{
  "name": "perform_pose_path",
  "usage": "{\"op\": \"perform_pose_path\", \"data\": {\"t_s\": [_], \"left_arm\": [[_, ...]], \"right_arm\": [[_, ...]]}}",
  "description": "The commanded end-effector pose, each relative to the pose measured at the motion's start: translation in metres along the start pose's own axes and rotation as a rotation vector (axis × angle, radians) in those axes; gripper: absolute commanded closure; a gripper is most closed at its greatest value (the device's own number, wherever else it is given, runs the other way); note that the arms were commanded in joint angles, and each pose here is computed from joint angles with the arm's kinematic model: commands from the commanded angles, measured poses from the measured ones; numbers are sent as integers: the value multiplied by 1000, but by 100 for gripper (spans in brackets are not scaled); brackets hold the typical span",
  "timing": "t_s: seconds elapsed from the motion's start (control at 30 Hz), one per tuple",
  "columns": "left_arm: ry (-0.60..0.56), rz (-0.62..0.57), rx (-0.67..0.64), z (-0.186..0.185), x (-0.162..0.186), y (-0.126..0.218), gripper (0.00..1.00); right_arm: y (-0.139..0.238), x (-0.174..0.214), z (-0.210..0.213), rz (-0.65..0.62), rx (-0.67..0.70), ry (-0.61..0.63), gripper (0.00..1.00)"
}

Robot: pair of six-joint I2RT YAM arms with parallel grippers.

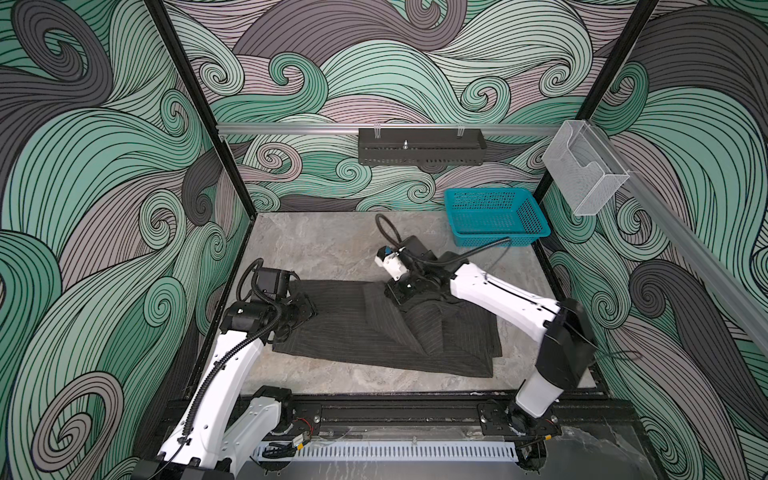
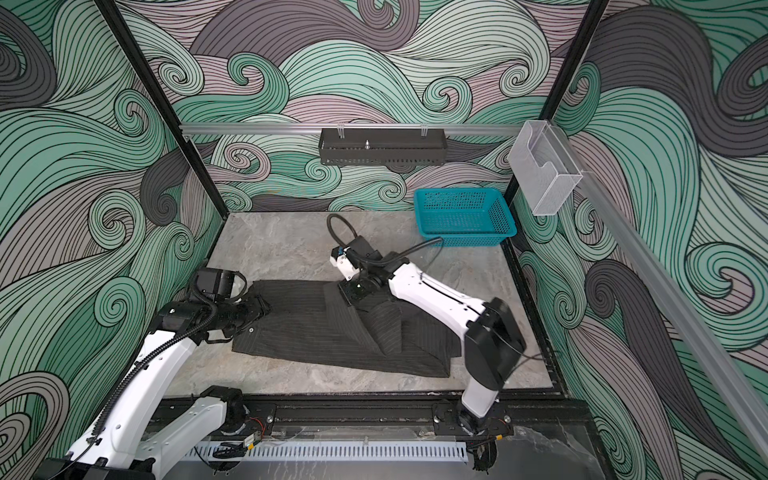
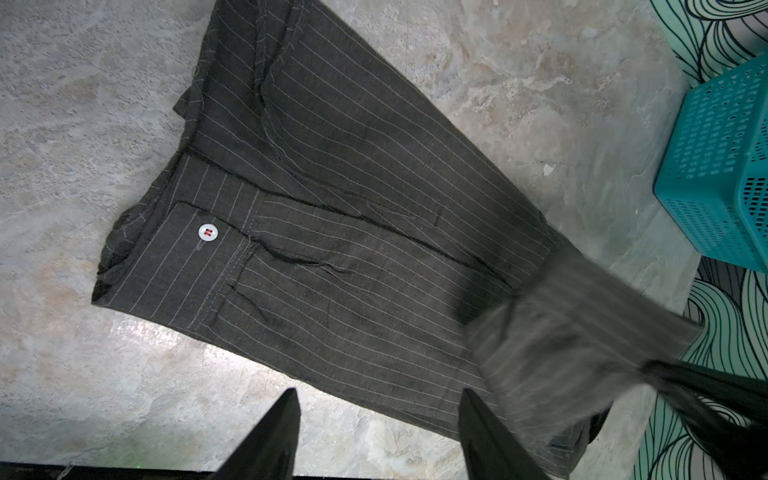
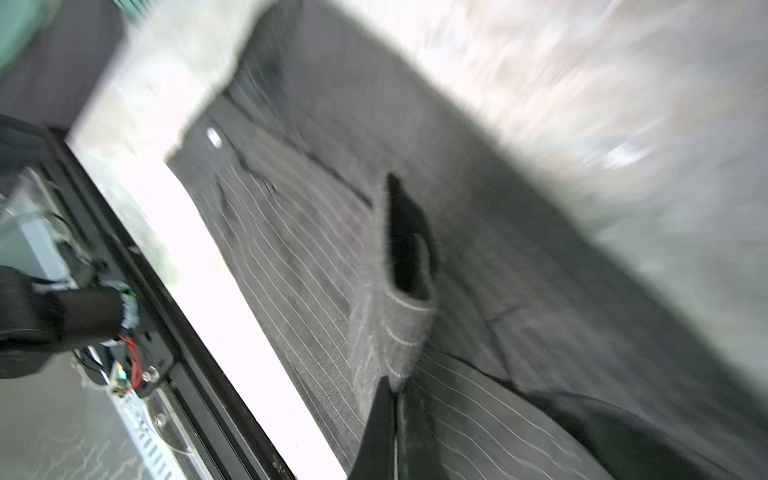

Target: Fold and stack the long sleeve shirts

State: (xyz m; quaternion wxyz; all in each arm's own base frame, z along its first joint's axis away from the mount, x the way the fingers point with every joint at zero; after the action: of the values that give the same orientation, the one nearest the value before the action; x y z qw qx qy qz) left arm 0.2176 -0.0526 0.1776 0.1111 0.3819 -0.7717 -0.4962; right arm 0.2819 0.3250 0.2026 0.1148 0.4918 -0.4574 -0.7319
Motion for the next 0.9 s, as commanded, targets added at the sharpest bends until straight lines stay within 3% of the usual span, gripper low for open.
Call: {"op": "perform_pose_path", "data": {"t_s": [0.0,0.23,0.33,0.43,0.6,0.73,0.87], "left_arm": [[-6,-16,50,-16,-9,5,37],[-55,-22,189,-56,-23,7,37],[-94,-42,245,-74,-32,13,37],[-104,-60,301,-86,-42,20,36],[-13,-10,440,-92,-56,28,36],[32,-7,452,-78,-65,36,37],[47,-6,430,-65,-64,38,36]], "right_arm": [[37,2,-25,-46,143,26,100],[152,-30,-64,-345,557,153,100],[164,-33,-69,-376,626,189,100],[134,-29,-64,-324,626,227,100],[44,-15,-41,-180,659,320,100],[-29,5,-12,-79,635,361,100],[-76,25,34,-35,552,390,100]]}}
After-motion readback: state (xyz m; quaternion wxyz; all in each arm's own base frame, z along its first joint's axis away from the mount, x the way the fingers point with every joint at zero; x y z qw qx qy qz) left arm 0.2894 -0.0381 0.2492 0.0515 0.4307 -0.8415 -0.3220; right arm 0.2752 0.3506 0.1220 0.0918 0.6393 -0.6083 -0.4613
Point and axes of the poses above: each gripper's point midway between its finger pads, its own y axis back along the fingers, its own z axis along the line the jaws close on, x = y × z, the point moved 1 cm from there along y, back along the fingers, and after that the axes turned 12 degrees about y, right-handed, at the moved point
